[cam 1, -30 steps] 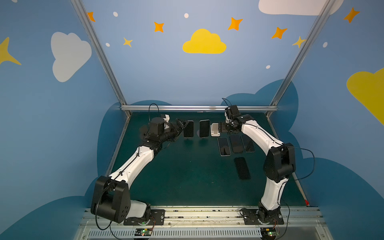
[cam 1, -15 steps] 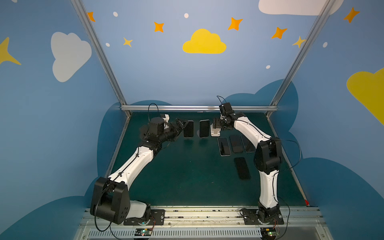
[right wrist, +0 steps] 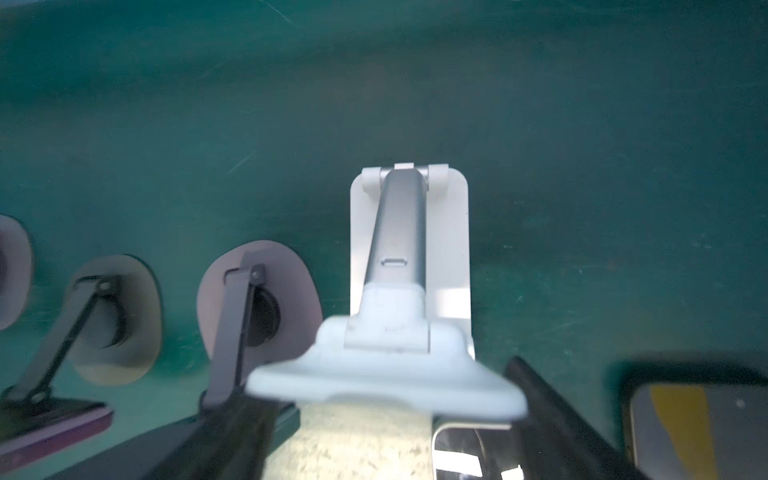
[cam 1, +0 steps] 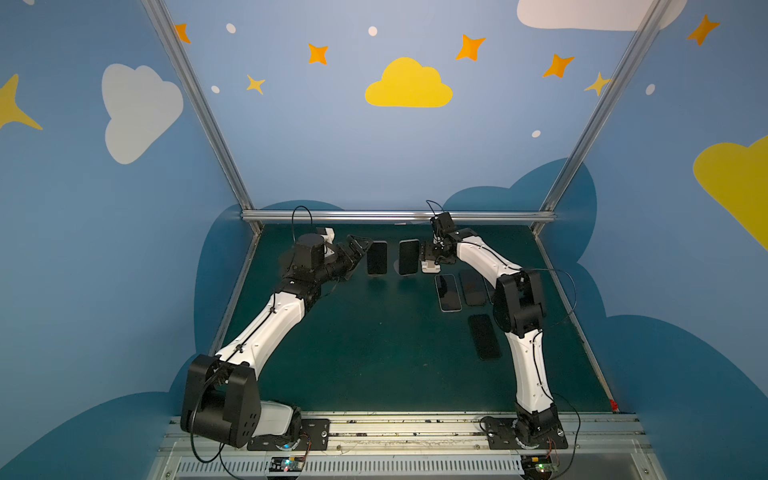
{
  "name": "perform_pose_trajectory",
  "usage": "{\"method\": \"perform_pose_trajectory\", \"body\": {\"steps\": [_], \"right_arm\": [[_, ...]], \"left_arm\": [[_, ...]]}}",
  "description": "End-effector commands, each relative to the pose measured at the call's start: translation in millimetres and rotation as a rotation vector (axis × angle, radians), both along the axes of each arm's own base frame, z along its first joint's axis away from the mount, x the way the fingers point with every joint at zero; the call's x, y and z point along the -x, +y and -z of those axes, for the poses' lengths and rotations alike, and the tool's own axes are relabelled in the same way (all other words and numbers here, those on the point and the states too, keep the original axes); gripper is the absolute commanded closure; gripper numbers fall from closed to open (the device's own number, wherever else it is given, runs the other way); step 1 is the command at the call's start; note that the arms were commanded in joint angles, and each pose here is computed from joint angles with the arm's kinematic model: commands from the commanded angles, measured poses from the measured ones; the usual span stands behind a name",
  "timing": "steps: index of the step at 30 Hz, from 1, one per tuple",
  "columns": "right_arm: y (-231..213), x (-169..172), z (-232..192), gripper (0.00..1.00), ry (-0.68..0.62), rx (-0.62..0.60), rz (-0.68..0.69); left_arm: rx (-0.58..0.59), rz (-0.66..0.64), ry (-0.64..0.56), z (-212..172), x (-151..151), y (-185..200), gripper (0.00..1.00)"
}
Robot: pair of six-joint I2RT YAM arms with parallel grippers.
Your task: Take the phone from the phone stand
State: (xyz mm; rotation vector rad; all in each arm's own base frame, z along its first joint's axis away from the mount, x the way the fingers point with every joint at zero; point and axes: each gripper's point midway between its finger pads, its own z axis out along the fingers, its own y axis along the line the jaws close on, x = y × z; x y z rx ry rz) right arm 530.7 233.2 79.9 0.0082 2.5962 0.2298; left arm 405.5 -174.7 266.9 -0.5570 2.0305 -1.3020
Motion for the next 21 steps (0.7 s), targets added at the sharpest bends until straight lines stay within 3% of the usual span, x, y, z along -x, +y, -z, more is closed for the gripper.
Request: {"method": "perform_pose_trajectory", "body": {"steps": [1,4,10,14,21], "right_arm": [[2,-12,-6,0.27,-0.047,-0.007,0.036],[2,-15,-8,0.35,-0.072,0.018,0.029],[3,-34,-16,0.38,-0.198,0.072,-0.013],[7,-50,-15,0.36,-0.312,0.138,-0.073],[6,-59,0,0.26,-0.25,0.133,-0.07]], "left_arm": [[0.019,0.008,-0.045,-16,0,1,0.0],[0.021,0.002,-0.042,-16,-1,3,0.0],[0.032,-0.005,-0.042,-17,-3,7,0.0],[0.032,-0.005,-0.04,-15,-4,7,0.0],[0.03,-0.005,-0.037,-13,-5,7,0.0]]}}
